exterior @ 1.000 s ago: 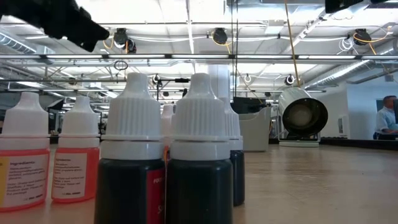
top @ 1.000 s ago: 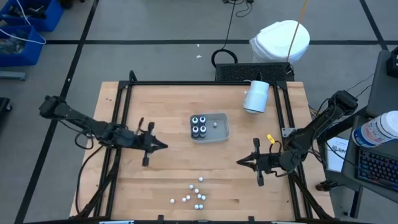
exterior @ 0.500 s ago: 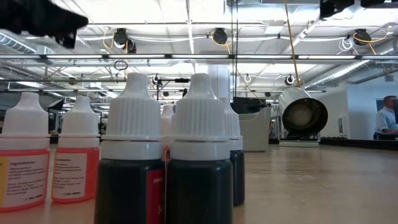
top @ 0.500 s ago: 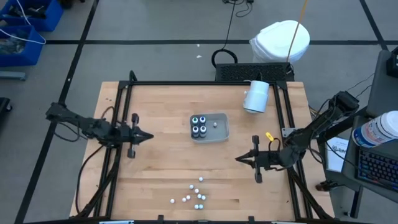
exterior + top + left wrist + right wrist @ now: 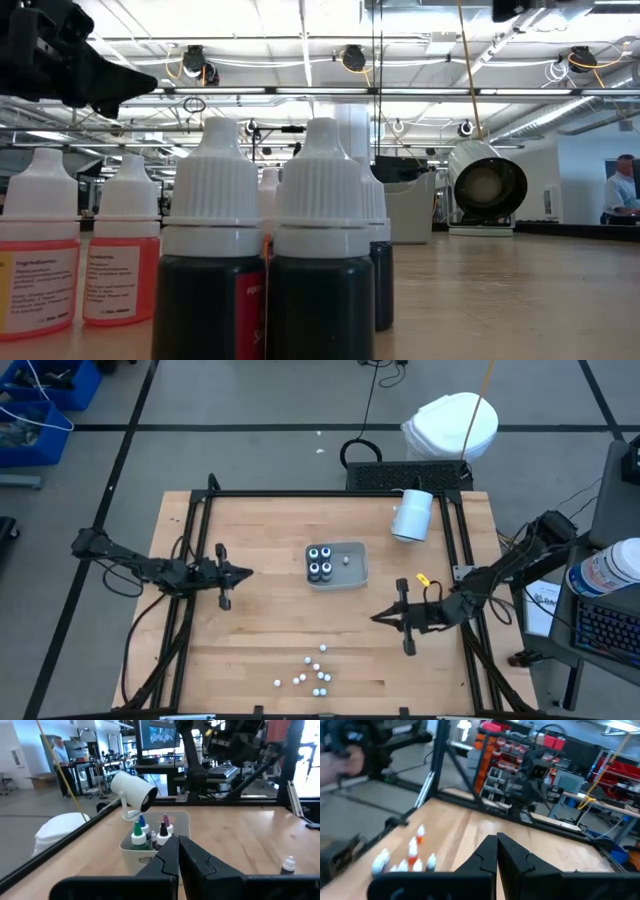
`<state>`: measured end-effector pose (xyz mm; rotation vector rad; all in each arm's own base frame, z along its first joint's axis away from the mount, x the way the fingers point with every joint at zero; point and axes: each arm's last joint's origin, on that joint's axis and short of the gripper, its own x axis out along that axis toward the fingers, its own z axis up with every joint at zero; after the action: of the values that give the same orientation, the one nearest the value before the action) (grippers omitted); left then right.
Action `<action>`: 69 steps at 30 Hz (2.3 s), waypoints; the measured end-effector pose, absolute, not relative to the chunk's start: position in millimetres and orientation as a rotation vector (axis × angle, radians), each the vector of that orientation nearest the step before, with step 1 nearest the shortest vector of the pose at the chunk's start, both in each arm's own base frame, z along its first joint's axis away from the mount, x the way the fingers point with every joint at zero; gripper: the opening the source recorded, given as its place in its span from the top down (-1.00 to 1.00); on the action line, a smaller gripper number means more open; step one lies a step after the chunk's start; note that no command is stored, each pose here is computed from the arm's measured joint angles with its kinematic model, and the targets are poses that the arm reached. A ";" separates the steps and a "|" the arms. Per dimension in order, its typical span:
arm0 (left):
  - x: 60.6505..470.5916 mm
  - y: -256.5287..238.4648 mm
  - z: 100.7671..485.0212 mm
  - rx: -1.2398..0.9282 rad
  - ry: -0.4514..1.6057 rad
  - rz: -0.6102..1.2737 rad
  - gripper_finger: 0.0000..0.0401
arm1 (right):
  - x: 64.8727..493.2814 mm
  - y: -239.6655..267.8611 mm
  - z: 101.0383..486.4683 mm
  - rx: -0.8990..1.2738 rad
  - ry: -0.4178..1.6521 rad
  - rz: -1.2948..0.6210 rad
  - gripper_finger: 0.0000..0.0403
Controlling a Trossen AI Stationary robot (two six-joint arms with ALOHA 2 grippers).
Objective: Pick & Place food coloring
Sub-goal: Put the small blue food coloring bottle into the top bin
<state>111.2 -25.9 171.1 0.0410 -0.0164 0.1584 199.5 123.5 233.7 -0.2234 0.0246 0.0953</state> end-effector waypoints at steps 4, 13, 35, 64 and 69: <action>111.2 -25.9 170.9 0.059 -0.013 0.158 0.92 | 230.2 133.1 242.6 -0.253 0.133 0.072 1.00; 111.3 -26.2 170.5 0.070 -0.009 0.147 0.97 | 327.3 171.9 256.9 -0.319 0.685 0.199 1.00; 111.3 -26.2 166.8 0.110 0.030 0.144 0.82 | 412.8 166.0 200.0 -0.381 0.987 0.456 0.49; 111.3 -26.3 165.0 0.095 0.047 0.141 0.81 | 409.1 144.1 156.2 -0.329 0.955 0.519 0.00; 111.2 -26.3 164.9 0.095 0.047 0.141 0.81 | 409.4 144.3 156.4 -0.311 0.952 0.513 0.04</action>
<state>111.2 -26.3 164.9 0.0946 0.0469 0.1407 409.4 144.3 156.4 -0.3112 0.9520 0.5131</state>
